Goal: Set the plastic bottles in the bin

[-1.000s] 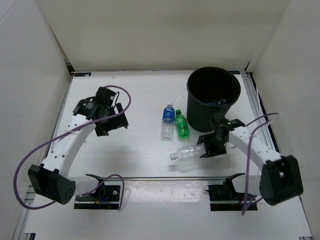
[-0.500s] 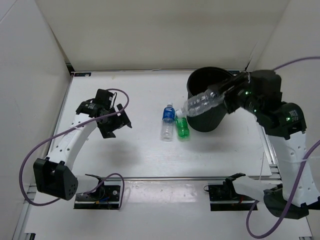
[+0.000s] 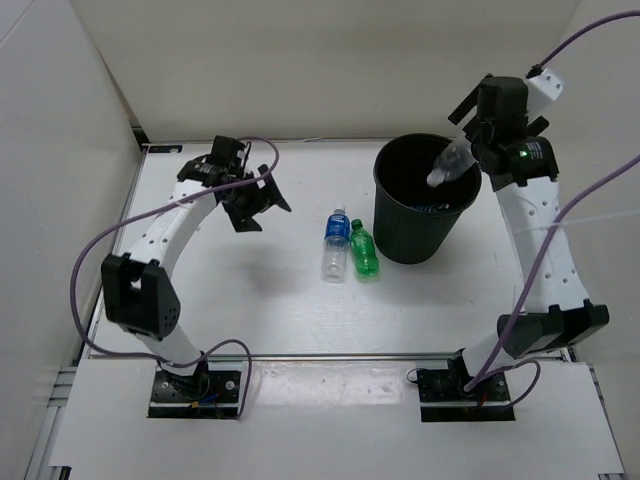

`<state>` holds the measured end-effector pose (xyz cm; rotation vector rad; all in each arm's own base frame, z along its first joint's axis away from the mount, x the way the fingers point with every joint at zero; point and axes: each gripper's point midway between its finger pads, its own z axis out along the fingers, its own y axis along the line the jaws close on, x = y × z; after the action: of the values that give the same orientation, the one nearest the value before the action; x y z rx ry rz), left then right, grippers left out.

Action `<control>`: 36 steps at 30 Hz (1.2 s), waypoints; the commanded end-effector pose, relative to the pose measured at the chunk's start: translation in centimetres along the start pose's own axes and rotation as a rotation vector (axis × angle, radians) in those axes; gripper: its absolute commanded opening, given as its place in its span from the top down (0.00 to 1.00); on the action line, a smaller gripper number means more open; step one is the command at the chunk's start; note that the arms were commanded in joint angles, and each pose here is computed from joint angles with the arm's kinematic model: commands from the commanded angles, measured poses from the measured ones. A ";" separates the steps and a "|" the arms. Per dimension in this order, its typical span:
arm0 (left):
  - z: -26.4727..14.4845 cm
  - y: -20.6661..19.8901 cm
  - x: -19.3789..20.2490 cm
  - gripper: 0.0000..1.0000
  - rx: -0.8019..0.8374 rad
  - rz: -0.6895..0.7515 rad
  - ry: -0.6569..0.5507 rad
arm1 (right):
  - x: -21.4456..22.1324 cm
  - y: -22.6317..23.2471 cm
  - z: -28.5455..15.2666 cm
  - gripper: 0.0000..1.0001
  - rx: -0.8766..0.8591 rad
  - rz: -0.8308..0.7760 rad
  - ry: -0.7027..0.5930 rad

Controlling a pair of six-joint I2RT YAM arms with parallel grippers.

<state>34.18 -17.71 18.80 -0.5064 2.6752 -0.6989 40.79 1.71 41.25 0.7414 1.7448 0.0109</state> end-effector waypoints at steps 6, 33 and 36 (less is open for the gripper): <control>6.6 -6.9 0.0 0.02 0.061 0.242 0.050 | 1.1 -2.7 -3.7 0.00 0.007 0.040 0.067; 18.9 -6.9 7.3 0.19 0.062 0.284 0.336 | 6.5 -6.5 -8.0 0.00 -0.042 -0.024 0.235; 18.7 -6.1 7.8 0.40 0.045 0.286 0.353 | 6.8 -6.9 -8.0 0.00 -0.029 -0.020 0.235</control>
<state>36.77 -33.33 4.06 -0.0234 2.9679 -0.8028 30.32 2.89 35.12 0.7262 1.9883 0.1350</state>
